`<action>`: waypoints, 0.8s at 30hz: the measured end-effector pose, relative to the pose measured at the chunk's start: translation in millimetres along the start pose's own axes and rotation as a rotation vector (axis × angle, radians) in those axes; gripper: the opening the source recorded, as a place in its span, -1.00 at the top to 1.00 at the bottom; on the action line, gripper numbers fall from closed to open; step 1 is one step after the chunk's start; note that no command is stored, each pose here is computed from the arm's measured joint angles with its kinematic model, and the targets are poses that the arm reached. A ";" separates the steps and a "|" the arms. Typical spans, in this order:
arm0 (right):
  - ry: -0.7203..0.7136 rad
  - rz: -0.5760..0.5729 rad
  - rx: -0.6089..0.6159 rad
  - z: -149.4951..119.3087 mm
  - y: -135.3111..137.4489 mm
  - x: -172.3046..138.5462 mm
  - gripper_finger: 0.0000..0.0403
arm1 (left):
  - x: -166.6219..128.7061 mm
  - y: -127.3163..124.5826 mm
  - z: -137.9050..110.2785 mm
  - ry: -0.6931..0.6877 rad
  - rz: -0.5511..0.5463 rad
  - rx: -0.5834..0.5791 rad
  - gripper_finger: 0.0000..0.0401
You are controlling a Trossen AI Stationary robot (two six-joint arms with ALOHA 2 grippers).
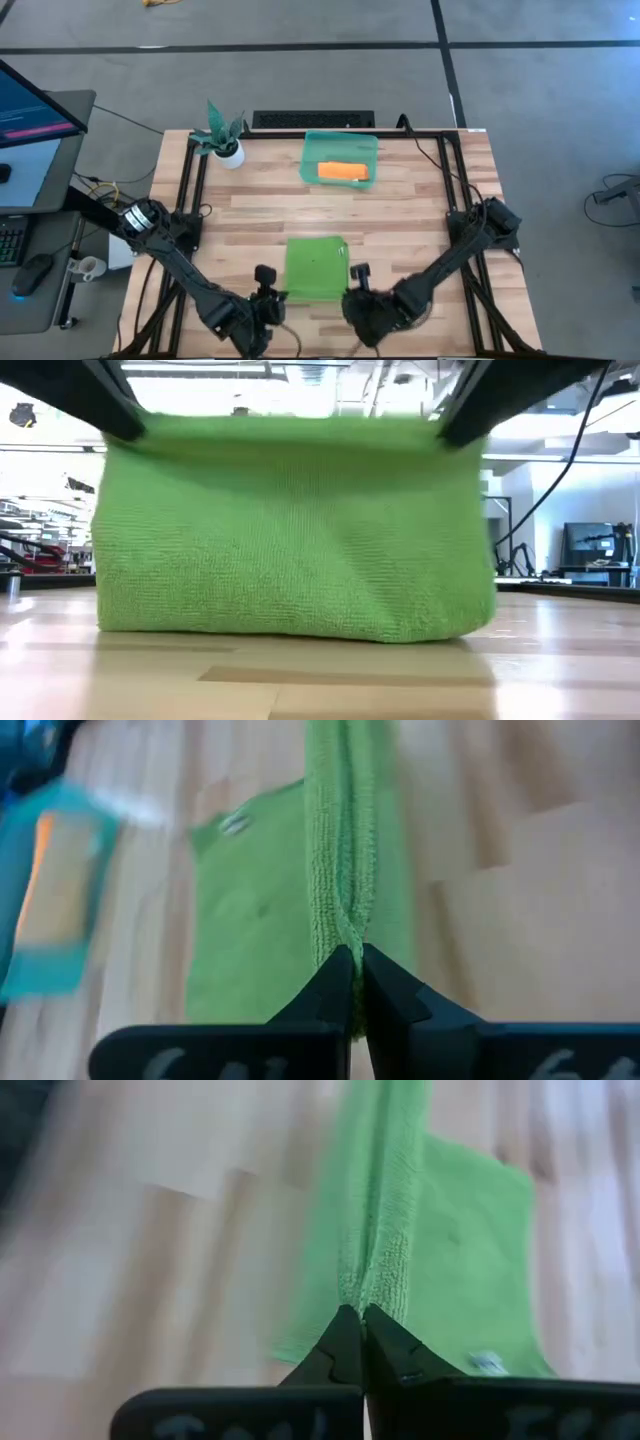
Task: Roll microfiber towels into tight, uniform cylinder then place into a basket
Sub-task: Fold the green towel
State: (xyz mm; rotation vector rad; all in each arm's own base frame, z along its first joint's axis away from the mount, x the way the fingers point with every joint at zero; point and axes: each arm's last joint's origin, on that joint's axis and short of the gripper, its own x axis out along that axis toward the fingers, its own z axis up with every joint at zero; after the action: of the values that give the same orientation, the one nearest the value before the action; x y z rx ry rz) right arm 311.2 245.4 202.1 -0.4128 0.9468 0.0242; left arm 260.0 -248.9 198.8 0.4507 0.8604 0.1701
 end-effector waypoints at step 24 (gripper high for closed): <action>0.227 -0.188 0.382 -37.3 -87.2 67.0 0.95 | 83.5 69.3 -28.5 0.270 0.148 -0.284 1.00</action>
State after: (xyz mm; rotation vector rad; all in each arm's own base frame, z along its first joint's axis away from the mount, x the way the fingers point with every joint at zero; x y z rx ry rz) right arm 338.9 141.2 159.0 -0.1494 1.1051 -0.3770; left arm 294.6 -151.1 156.0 0.2265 1.0494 0.4918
